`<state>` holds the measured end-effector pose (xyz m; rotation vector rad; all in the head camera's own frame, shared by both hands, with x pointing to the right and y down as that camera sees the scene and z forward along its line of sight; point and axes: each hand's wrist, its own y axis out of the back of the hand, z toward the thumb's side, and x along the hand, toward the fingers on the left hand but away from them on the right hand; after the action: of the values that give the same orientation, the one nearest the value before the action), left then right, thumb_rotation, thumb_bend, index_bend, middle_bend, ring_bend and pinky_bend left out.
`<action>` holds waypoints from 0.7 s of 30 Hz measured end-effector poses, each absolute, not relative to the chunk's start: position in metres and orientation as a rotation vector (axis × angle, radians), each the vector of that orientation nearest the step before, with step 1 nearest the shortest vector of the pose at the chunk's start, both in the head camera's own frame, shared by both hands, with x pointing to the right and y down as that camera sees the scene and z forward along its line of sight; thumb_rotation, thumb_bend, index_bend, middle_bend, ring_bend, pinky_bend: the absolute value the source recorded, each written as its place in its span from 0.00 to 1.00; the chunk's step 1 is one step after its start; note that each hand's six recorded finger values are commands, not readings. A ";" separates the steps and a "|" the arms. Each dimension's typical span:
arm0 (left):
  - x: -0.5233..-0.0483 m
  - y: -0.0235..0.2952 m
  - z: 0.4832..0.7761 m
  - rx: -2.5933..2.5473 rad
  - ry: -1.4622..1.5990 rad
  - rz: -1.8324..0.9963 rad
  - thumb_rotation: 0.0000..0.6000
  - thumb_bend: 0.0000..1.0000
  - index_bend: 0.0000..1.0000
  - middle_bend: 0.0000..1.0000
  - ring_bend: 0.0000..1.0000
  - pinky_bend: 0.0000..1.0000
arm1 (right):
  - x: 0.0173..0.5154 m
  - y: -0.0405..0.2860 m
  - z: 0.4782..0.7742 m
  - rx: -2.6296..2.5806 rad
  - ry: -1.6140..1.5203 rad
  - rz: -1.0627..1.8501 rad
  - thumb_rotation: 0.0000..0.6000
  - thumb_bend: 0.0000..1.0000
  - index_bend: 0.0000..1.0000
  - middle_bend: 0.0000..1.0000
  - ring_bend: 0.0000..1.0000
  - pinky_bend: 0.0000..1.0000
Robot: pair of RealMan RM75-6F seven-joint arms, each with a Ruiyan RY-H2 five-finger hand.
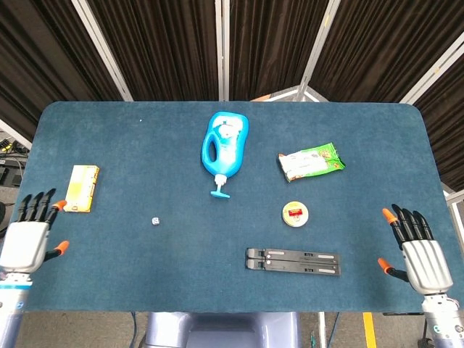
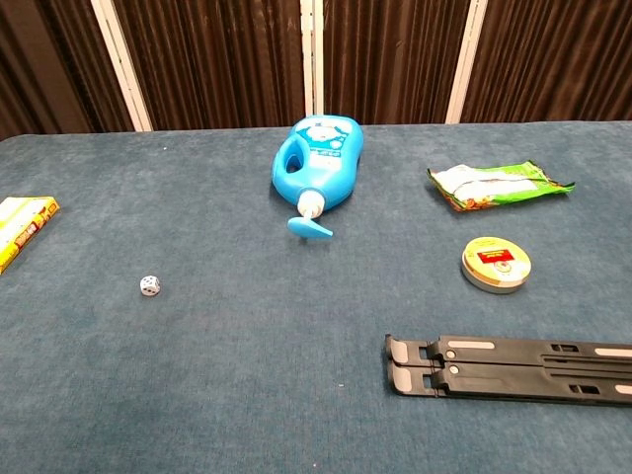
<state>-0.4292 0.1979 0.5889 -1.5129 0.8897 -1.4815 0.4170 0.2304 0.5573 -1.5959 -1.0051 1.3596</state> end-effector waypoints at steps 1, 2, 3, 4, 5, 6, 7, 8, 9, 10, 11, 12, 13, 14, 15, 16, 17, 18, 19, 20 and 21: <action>-0.424 0.195 0.591 -1.518 0.873 -1.475 1.00 0.26 0.33 0.00 0.00 0.00 | 0.417 0.231 0.557 -1.597 -1.005 1.359 1.00 0.08 0.05 0.00 0.00 0.00; -0.419 0.193 0.593 -1.522 0.858 -1.469 1.00 0.28 0.35 0.00 0.00 0.00 | 0.417 0.231 0.557 -1.597 -1.007 1.360 1.00 0.08 0.05 0.00 0.00 0.00; -0.413 0.190 0.596 -1.524 0.840 -1.465 1.00 0.29 0.36 0.00 0.00 0.00 | 0.418 0.231 0.557 -1.598 -1.008 1.363 1.00 0.08 0.05 0.00 0.00 0.00; -0.408 0.188 0.598 -1.526 0.831 -1.463 1.00 0.30 0.37 0.00 0.00 0.00 | 0.418 0.231 0.557 -1.598 -1.010 1.366 1.00 0.08 0.05 0.00 0.00 0.00; -0.403 0.186 0.600 -1.526 0.823 -1.461 1.00 0.30 0.37 0.00 0.00 0.00 | 0.419 0.231 0.557 -1.599 -1.012 1.371 1.00 0.08 0.05 0.00 0.00 0.00; -0.395 0.183 0.603 -1.528 0.813 -1.460 1.00 0.30 0.38 0.00 0.00 0.00 | 0.420 0.231 0.557 -1.600 -1.014 1.373 1.00 0.08 0.05 0.00 0.00 0.00; -0.389 0.182 0.606 -1.529 0.806 -1.461 1.00 0.30 0.38 0.00 0.00 0.00 | 0.420 0.231 0.557 -1.601 -1.016 1.375 1.00 0.08 0.05 0.00 0.00 0.00; -0.380 0.181 0.611 -1.531 0.795 -1.463 1.00 0.30 0.38 0.00 0.00 0.00 | 0.421 0.231 0.557 -1.603 -1.019 1.375 1.00 0.08 0.05 0.00 0.00 0.00; -0.374 0.180 0.615 -1.533 0.788 -1.466 1.00 0.30 0.38 0.00 0.00 0.00 | 0.421 0.231 0.557 -1.605 -1.021 1.374 1.00 0.08 0.05 0.00 0.00 0.00; -0.368 0.179 0.619 -1.535 0.781 -1.471 1.00 0.30 0.38 0.00 0.00 0.00 | 0.421 0.231 0.556 -1.606 -1.022 1.372 1.00 0.08 0.05 0.00 0.00 0.00; -0.361 0.178 0.623 -1.537 0.775 -1.477 1.00 0.30 0.39 0.00 0.00 0.00 | 0.421 0.231 0.555 -1.608 -1.024 1.369 1.00 0.08 0.05 0.00 0.00 0.00; -0.352 0.176 0.630 -1.542 0.768 -1.487 1.00 0.30 0.39 0.00 0.00 0.00 | 0.421 0.231 0.555 -1.609 -1.025 1.368 1.00 0.08 0.05 0.00 0.00 0.00; -0.347 0.175 0.634 -1.544 0.764 -1.497 1.00 0.30 0.40 0.00 0.00 0.00 | 0.421 0.231 0.555 -1.610 -1.027 1.367 1.00 0.08 0.05 0.00 0.00 0.00; -0.341 0.174 0.638 -1.546 0.760 -1.508 1.00 0.30 0.40 0.00 0.00 0.00 | 0.421 0.231 0.554 -1.611 -1.028 1.366 1.00 0.08 0.05 0.00 0.00 0.00; -0.334 0.172 0.644 -1.548 0.756 -1.523 1.00 0.30 0.40 0.00 0.00 0.00 | 0.421 0.231 0.554 -1.612 -1.029 1.365 1.00 0.08 0.05 0.00 0.00 0.00; -0.328 0.171 0.649 -1.549 0.754 -1.535 1.00 0.30 0.40 0.00 0.00 0.00 | 0.421 0.231 0.554 -1.613 -1.030 1.365 1.00 0.08 0.05 0.00 0.00 0.00; -0.322 0.169 0.654 -1.552 0.751 -1.546 1.00 0.29 0.39 0.00 0.00 0.00 | 0.421 0.231 0.553 -1.616 -1.032 1.364 1.00 0.08 0.05 0.00 0.00 0.00; -0.312 0.167 0.660 -1.553 0.740 -1.558 1.00 0.29 0.39 0.00 0.00 0.00 | 0.421 0.231 0.553 -1.618 -1.033 1.363 1.00 0.08 0.05 0.00 0.00 0.00; -0.305 0.165 0.665 -1.549 0.729 -1.566 1.00 0.29 0.39 0.00 0.00 0.00 | 0.421 0.231 0.553 -1.619 -1.033 1.364 1.00 0.08 0.05 0.00 0.00 0.00; -0.298 0.164 0.670 -1.542 0.718 -1.575 1.00 0.29 0.40 0.00 0.00 0.00 | 0.422 0.231 0.553 -1.620 -1.035 1.364 1.00 0.08 0.05 0.00 0.00 0.00; -0.288 0.162 0.676 -1.531 0.701 -1.586 1.00 0.29 0.40 0.00 0.00 0.00 | 0.422 0.231 0.553 -1.620 -1.036 1.365 1.00 0.08 0.05 0.00 0.00 0.00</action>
<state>-0.2882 0.1620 0.6765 -1.5312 0.7005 -1.5864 0.4219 0.2308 0.5527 -1.6205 -1.0357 1.3650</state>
